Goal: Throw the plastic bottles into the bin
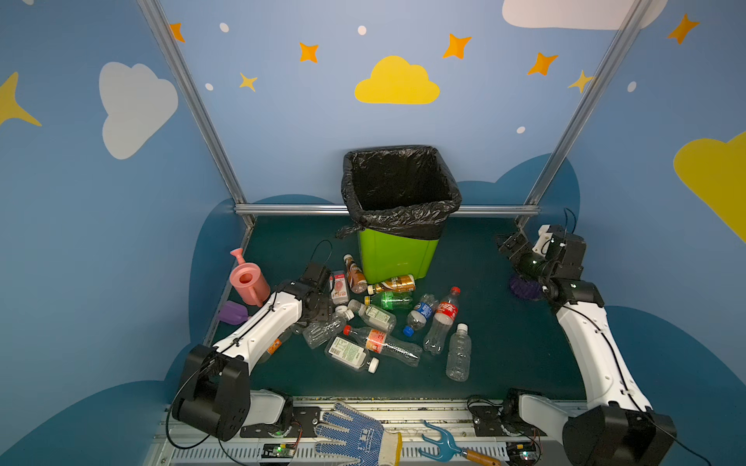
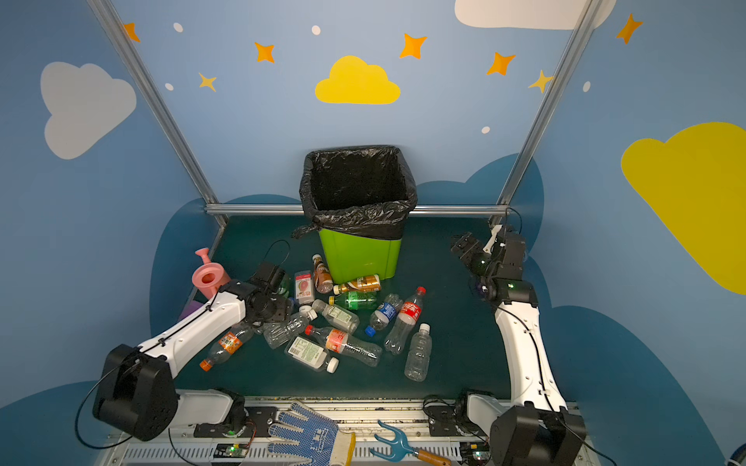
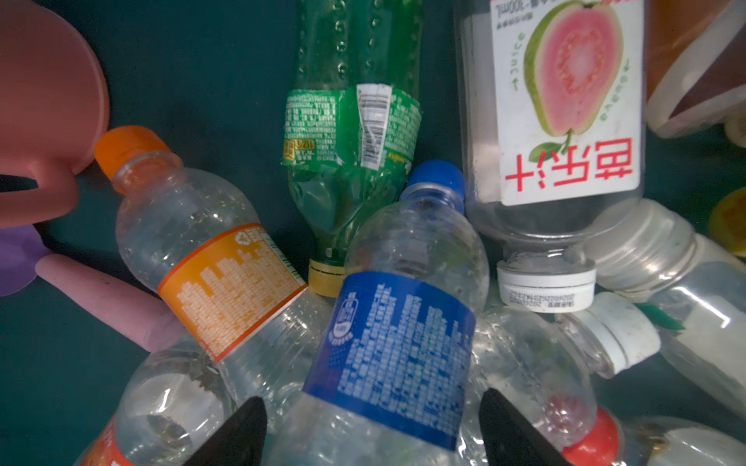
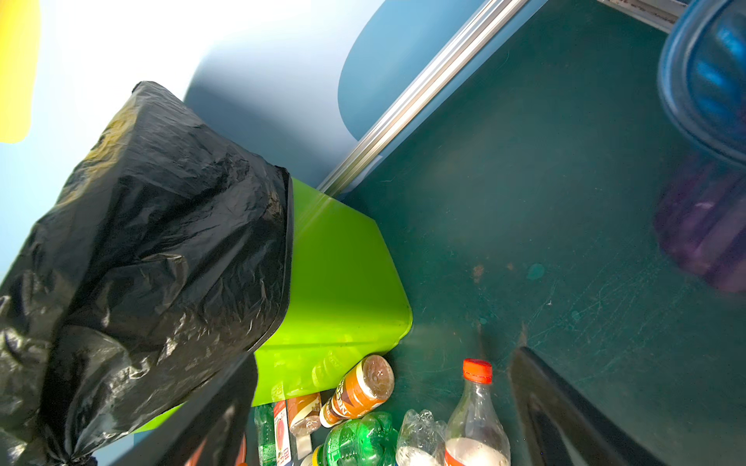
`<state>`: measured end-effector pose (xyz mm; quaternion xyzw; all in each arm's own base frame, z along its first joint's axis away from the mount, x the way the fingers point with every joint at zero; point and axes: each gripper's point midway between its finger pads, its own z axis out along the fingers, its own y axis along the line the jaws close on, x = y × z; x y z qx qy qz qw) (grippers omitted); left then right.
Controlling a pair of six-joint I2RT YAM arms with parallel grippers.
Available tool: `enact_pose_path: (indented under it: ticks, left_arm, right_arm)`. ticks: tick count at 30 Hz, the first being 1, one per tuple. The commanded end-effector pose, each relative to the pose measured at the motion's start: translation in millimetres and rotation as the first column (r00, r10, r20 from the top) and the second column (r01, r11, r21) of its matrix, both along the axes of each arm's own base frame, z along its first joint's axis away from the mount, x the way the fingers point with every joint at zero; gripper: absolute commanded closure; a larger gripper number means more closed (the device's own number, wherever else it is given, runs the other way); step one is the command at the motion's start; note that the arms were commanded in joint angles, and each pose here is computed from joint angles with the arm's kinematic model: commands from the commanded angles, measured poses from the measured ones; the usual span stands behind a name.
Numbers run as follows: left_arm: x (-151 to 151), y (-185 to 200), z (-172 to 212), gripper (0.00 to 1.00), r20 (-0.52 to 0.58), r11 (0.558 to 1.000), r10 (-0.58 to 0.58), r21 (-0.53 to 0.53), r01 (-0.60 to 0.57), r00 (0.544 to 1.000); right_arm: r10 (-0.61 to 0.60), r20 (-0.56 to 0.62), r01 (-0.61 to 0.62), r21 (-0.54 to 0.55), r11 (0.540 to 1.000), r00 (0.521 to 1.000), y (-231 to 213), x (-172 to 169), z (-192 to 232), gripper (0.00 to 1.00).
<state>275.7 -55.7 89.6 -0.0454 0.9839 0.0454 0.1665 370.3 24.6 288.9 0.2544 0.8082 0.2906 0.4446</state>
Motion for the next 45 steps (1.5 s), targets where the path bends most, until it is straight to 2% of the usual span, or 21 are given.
enact_pose_path:
  ticks: [1, 7, 13, 20, 24, 26, 28, 31, 33, 37, 39, 41, 42, 44, 45]
  left_arm:
    - [6, -6, 6, 0.23, 0.022, 1.000, -0.010, -0.028, 0.011, 1.000]
    - [4, -11, 7, 0.34, 0.020, 0.998, -0.028, -0.050, 0.029, 0.999]
    - [5, -13, 22, 0.39, 0.081, 0.996, -0.031, -0.080, 0.038, 0.996]
    - [10, -17, 59, 0.45, 0.209, 0.989, -0.001, -0.145, 0.032, 0.978]
    - [12, -9, 105, 0.47, 0.353, 0.985, 0.066, -0.173, -0.004, 0.933]
    - [11, 0, 144, 0.49, 0.476, 0.983, 0.101, -0.185, -0.013, 0.874]
    - [7, 10, 192, 0.50, 0.610, 0.983, 0.114, -0.184, 0.000, 0.784]
    - [-6, 30, 272, 0.51, 0.795, 0.985, 0.138, -0.170, -0.002, 0.591]
    - [-17, 39, 326, 0.52, 0.888, 0.985, 0.152, -0.174, 0.011, 0.433]
    - [-36, 40, 416, 0.53, 0.973, 0.977, 0.172, -0.188, 0.097, 0.152]
    - [-39, 31, 448, 0.53, 0.982, 0.967, 0.184, -0.189, 0.172, 0.046]
    - [-30, 13, 468, 0.54, 0.984, 0.950, 0.177, -0.170, 0.262, -0.006]
    - [-20, 2, 472, 0.54, 0.986, 0.941, 0.165, -0.155, 0.301, -0.006]
    - [13, -30, 468, 0.53, 0.989, 0.902, 0.134, -0.147, 0.407, 0.059]
    - [31, -47, 463, 0.53, 0.985, 0.875, 0.133, -0.169, 0.455, 0.110]
  right_arm:
    - [0.004, 0.026, -0.004, 0.005, 1.000, 1.000, -1, -2, 5, 0.04]
    - [-0.012, 0.030, 0.011, 0.005, 1.000, 0.999, -6, -3, 6, 0.04]
    - [-0.032, 0.029, 0.031, 0.016, 0.999, 0.999, -14, -4, 6, 0.04]
    - [-0.048, 0.033, 0.047, 0.020, 0.999, 0.998, -21, -5, 7, 0.04]
    - [-0.065, 0.039, 0.065, 0.020, 0.998, 0.997, -27, -5, 10, 0.04]
    - [-0.076, 0.046, 0.075, 0.022, 0.997, 0.996, -31, -7, 13, 0.04]
    - [-0.085, 0.053, 0.084, 0.020, 0.996, 0.995, -35, -7, 16, 0.04]
    - [-0.099, 0.060, 0.098, 0.023, 0.995, 0.993, -40, -9, 18, 0.04]
    - [-0.108, 0.059, 0.106, 0.028, 0.994, 0.992, -43, -10, 17, 0.04]
    - [-0.112, 0.056, 0.110, 0.044, 0.993, 0.992, -45, -13, 15, 0.04]
    - [-0.116, 0.057, 0.113, 0.049, 0.992, 0.992, -47, -15, 15, 0.04]
    - [-0.120, 0.056, 0.117, 0.052, 0.992, 0.991, -48, -18, 14, 0.04]
    - [-0.124, 0.058, 0.121, 0.053, 0.991, 0.991, -50, -20, 14, 0.04]
    - [-0.126, 0.059, 0.122, 0.056, 0.991, 0.990, -51, -24, 13, 0.04]
    - [-0.121, 0.059, 0.117, 0.059, 0.991, 0.991, -50, -25, 12, 0.04]
